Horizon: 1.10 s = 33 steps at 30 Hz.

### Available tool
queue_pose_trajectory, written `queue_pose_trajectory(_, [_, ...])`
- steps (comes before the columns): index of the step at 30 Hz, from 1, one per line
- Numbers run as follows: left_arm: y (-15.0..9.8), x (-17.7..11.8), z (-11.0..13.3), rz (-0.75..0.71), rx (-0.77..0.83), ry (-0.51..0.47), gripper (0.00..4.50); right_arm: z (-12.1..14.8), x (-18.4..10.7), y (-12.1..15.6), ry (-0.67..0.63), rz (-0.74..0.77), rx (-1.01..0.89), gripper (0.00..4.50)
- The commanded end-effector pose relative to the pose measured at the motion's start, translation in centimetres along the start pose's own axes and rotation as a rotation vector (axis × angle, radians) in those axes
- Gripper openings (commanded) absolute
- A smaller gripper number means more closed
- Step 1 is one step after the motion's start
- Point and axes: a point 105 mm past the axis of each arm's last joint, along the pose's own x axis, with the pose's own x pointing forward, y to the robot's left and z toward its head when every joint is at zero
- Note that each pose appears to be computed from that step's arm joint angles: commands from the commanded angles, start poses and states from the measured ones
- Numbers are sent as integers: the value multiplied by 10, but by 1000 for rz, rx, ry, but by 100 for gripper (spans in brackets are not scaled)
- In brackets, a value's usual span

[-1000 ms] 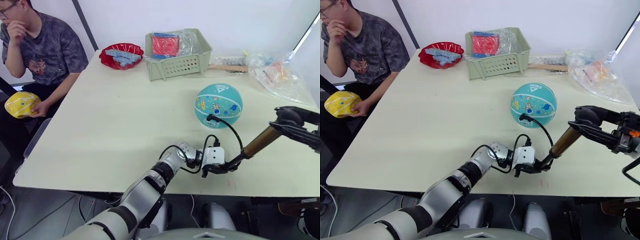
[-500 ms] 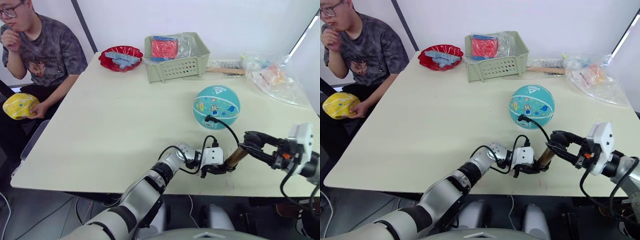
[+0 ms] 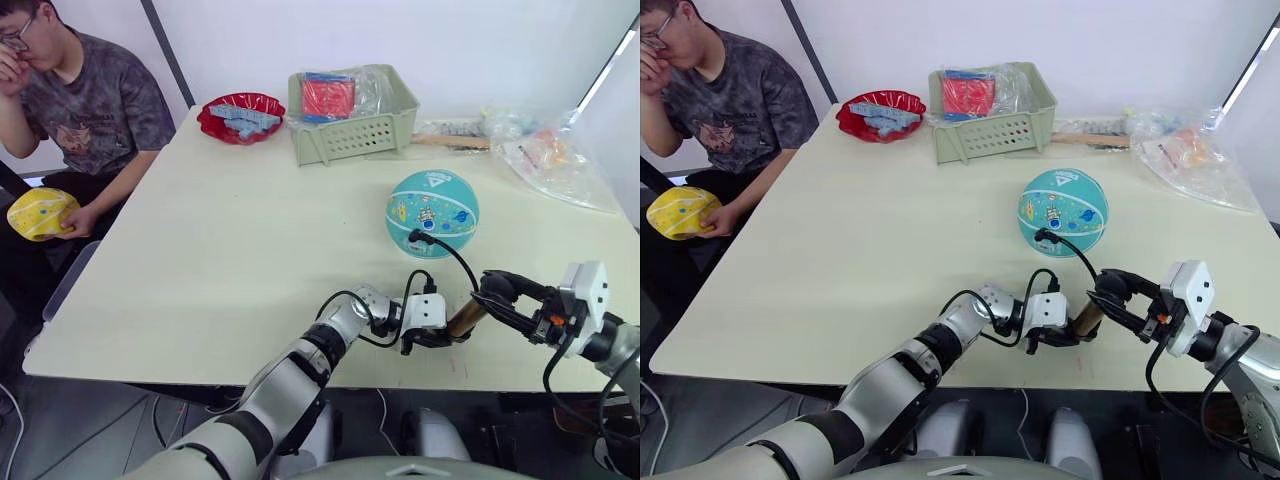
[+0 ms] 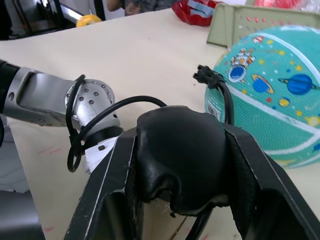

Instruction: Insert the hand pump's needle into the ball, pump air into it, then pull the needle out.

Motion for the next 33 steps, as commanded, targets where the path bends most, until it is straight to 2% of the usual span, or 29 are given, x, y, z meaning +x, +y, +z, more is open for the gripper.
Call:
queue_pose_trajectory(1, [-26,-3,-47,-67,-104,156,110,47,-7,0,-107,15,-45,162])
queue_pose_trajectory(7, [-27,-3,-48,-73,-104,159,110,93,-22,-3,-151,24,-119,162])
queue_pose_trajectory(14, [-26,-3,-47,-73,-103,160,110,132,-34,-6,-189,32,-183,162])
queue_pose_trajectory(20, [-27,-3,-48,-75,-101,162,110,147,-34,-5,-191,58,-192,162])
queue_pose_trajectory(23, [-26,-3,-48,-72,-102,163,110,143,-30,-4,-178,77,-178,162])
queue_pose_trajectory(33, [-26,-2,-48,-66,-104,160,110,81,-9,4,-55,116,-67,162])
